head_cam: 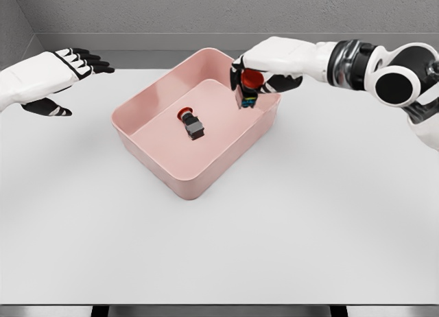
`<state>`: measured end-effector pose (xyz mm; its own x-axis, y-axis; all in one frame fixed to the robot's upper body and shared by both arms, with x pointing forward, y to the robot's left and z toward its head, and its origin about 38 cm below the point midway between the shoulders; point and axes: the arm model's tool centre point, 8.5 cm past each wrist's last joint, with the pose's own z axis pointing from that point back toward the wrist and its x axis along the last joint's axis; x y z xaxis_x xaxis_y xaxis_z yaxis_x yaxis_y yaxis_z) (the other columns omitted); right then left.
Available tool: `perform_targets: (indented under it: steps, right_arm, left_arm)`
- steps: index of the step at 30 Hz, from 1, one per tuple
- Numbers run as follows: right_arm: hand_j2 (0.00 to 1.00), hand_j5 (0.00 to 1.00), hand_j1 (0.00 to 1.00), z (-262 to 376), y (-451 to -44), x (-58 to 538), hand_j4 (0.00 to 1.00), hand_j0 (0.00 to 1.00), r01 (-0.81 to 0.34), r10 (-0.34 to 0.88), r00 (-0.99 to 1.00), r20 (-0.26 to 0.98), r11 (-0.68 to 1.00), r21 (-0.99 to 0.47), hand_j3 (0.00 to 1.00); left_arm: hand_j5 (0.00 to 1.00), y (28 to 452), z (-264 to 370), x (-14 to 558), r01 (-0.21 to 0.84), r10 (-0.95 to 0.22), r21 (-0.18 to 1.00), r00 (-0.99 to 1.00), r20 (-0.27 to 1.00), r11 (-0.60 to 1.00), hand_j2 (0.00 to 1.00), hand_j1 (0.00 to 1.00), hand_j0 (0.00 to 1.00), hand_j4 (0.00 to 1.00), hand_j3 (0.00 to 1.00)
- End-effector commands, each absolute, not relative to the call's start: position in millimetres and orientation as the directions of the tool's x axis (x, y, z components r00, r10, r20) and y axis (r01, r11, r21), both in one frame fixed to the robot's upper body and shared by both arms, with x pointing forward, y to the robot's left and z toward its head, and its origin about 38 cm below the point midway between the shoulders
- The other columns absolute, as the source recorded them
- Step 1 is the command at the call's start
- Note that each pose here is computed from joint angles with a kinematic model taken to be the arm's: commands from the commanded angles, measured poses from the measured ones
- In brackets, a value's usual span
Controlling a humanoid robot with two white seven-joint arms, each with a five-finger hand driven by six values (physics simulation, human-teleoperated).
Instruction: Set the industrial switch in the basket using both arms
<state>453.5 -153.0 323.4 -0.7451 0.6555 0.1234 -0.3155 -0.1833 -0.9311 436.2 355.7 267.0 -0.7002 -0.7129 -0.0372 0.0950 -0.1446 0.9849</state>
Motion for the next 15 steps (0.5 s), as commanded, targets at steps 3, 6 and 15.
perform_targets:
  steps: [3, 6, 15]
  right_arm:
    - [0.52, 0.52, 0.52, 312.0, -126.6, 462.4, 0.52, 0.52, -0.356, 0.658, -0.736, 0.161, -0.174, -0.918, 0.52]
    - [0.53, 0.53, 0.53, 306.7, -114.3, 474.8, 0.53, 0.53, -0.378, 0.667, -0.725, 0.172, -0.177, -0.909, 0.53]
    - [1.00, 1.00, 1.00, 295.1, -106.8, 496.8, 1.00, 1.00, -0.440, 0.730, -0.654, 0.201, -0.150, -0.885, 1.00]
  left_arm:
    - [1.00, 355.9, 267.4, 436.3, 0.096, -0.714, 0.986, -0.699, -0.032, -0.139, 1.00, 1.00, 1.00, 1.00, 1.00]
    - [1.00, 355.4, 267.2, 436.4, 0.096, -0.713, 0.986, -0.700, -0.031, -0.137, 1.00, 1.00, 1.00, 1.00, 1.00]
    - [1.00, 355.4, 267.0, 436.4, 0.097, -0.714, 0.985, -0.700, -0.032, -0.140, 1.00, 1.00, 1.00, 1.00, 1.00]
